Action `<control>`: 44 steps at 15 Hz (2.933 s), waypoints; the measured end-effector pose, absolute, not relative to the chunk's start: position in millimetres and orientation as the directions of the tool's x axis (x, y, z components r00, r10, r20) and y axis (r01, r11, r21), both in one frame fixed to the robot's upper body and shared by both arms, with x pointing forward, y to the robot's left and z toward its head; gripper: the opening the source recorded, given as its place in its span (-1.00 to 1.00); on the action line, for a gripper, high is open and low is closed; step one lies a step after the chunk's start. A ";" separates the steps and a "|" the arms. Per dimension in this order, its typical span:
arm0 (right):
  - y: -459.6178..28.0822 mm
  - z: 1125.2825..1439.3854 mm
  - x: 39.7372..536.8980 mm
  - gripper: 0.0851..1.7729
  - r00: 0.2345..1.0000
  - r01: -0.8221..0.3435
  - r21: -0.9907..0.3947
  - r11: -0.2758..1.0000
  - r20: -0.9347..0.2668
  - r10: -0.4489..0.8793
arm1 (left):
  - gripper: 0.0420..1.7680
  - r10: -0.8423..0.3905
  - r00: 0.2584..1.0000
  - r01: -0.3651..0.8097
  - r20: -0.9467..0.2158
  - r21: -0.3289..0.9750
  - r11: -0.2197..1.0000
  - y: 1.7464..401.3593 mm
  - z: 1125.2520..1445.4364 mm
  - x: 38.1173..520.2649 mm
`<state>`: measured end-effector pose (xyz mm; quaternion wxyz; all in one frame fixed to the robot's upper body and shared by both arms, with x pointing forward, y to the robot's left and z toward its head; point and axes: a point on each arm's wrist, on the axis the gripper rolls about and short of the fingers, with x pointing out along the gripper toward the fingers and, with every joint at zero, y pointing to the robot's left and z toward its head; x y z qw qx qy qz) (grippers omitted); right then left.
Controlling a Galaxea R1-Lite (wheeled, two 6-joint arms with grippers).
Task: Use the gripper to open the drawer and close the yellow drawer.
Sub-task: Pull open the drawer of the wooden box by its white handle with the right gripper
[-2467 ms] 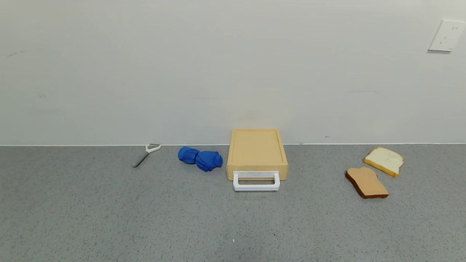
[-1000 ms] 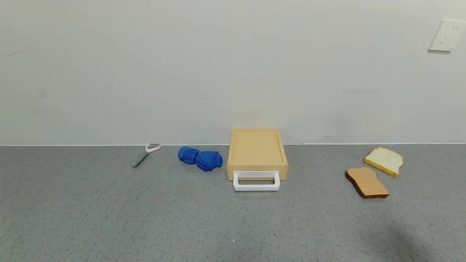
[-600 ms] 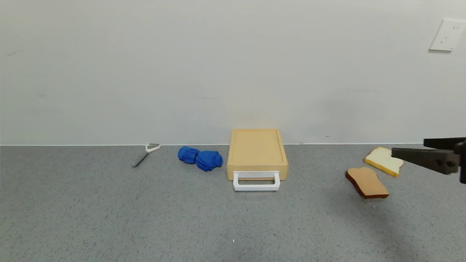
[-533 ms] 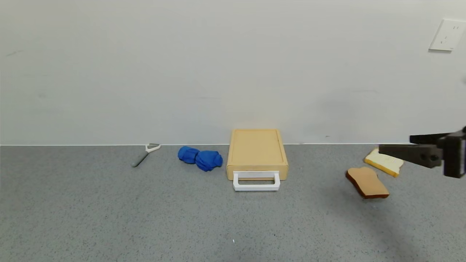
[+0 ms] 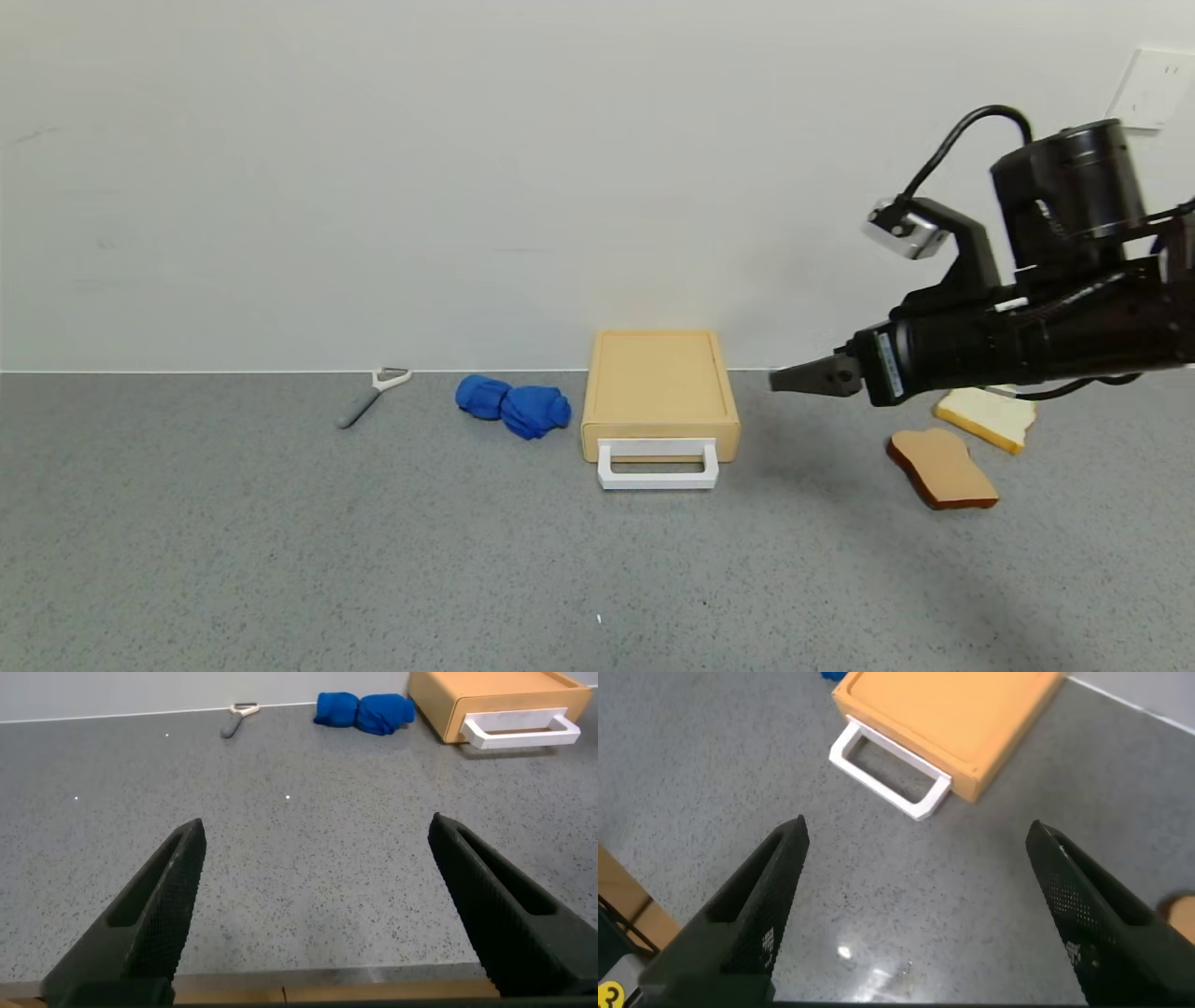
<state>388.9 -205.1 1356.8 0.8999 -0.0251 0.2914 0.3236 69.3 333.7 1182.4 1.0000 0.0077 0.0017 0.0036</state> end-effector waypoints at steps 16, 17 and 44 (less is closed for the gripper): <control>-96.0 1252.9 467.6 0.93 0.429 -0.685 0.180 0.706 -0.684 0.590 | 0.94 0.007 1.000 -0.007 -0.003 0.015 1.000 333.7 1182.4 69.3; -94.3 1247.8 469.0 0.93 0.421 -0.695 0.169 0.698 -0.691 0.587 | 0.94 0.007 1.000 -0.007 -0.003 0.015 1.000 333.7 1182.4 69.3; -68.7 1194.2 489.9 0.93 0.317 -0.778 0.106 0.619 -0.784 0.533 | 0.94 0.007 1.000 -0.007 -0.003 0.015 1.000 333.7 1182.4 69.3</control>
